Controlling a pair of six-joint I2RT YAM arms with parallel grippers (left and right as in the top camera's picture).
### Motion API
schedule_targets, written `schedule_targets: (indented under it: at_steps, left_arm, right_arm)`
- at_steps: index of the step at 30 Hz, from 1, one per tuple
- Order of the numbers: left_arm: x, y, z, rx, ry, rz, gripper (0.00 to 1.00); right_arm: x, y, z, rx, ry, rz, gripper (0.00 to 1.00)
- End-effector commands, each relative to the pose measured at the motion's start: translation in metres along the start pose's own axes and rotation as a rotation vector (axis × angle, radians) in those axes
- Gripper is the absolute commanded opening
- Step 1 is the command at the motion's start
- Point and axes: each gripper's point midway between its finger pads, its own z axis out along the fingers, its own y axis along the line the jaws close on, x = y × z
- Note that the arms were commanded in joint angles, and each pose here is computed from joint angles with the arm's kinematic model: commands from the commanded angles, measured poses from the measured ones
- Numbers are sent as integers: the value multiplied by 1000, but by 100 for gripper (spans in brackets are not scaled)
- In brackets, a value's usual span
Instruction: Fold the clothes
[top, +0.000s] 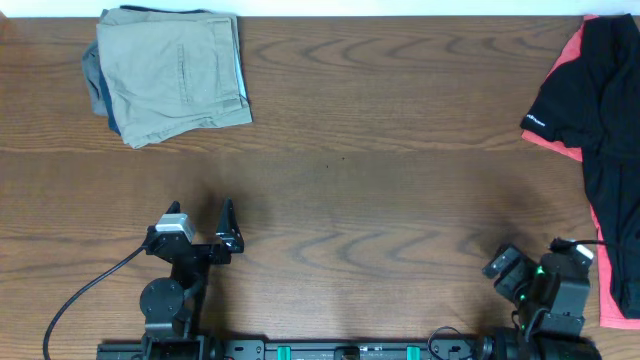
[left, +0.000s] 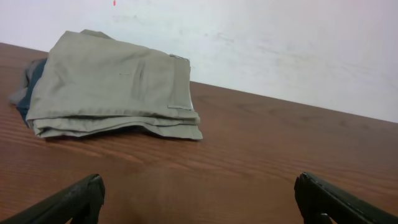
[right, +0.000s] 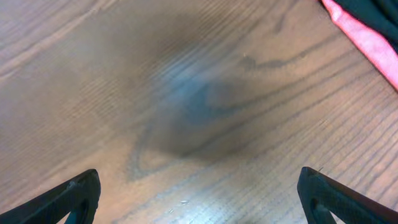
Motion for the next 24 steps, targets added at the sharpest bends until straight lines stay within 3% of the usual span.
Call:
schedule_targets:
  at_steps: [1,5,9,24]
  left_arm:
    - [14,2,0,-1,46,9,98]
    - [14,2,0,-1,46,9,98]
    - [14,2,0,-1,46,9,98]
    - [14,2,0,-1,46,9,98]
  right_arm:
    - [-18,16,-4,-79,-86,3,99]
    - [-56,59,-25,-296,-256,-12,99]
    - [-68,94,-52,-481,-361,-135,99]
    - [-81,117,-90,-685,-607,-211,99]
